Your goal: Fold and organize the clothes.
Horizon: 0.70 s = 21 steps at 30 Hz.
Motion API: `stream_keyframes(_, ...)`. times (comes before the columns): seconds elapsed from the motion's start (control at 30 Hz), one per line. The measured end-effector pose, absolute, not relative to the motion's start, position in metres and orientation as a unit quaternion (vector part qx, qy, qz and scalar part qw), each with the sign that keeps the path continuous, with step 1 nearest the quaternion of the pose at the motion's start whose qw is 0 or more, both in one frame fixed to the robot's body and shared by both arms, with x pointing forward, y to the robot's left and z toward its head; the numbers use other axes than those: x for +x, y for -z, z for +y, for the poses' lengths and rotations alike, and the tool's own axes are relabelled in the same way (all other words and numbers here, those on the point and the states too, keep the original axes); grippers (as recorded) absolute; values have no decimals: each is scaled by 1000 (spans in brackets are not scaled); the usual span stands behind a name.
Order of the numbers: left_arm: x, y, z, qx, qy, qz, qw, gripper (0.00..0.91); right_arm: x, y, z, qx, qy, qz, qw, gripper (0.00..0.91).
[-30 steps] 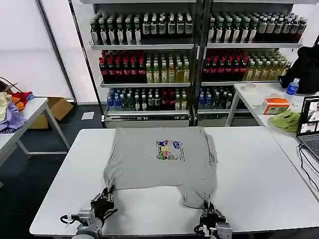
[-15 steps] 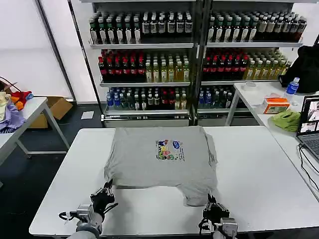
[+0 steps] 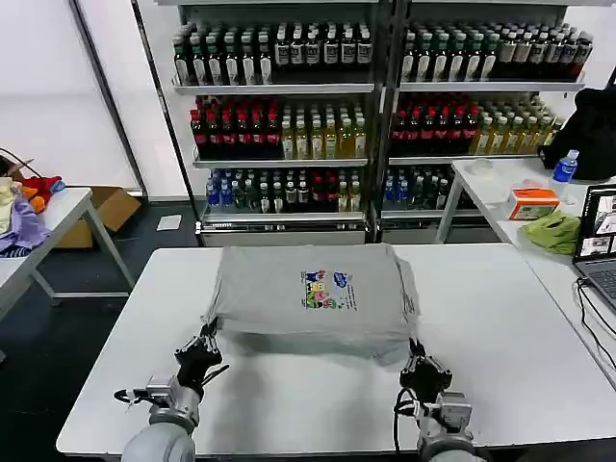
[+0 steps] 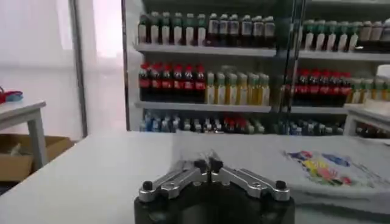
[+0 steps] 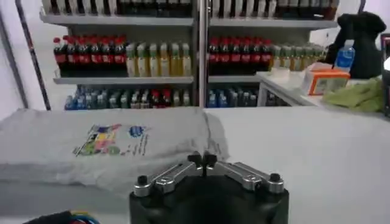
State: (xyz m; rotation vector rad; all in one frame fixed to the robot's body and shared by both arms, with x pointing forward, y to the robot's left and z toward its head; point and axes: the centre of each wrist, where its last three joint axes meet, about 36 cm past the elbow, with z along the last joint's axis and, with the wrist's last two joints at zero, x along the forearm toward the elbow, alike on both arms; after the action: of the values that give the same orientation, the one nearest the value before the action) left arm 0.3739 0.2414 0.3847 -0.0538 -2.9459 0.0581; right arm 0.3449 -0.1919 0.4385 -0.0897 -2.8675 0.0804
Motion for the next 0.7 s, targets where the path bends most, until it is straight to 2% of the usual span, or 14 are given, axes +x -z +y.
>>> stream_keyframes(0.7, 465, -370, 243, -12, -34, -994, 107, 0, 459, -443, -193, -39, -79, -989, 118, 0)
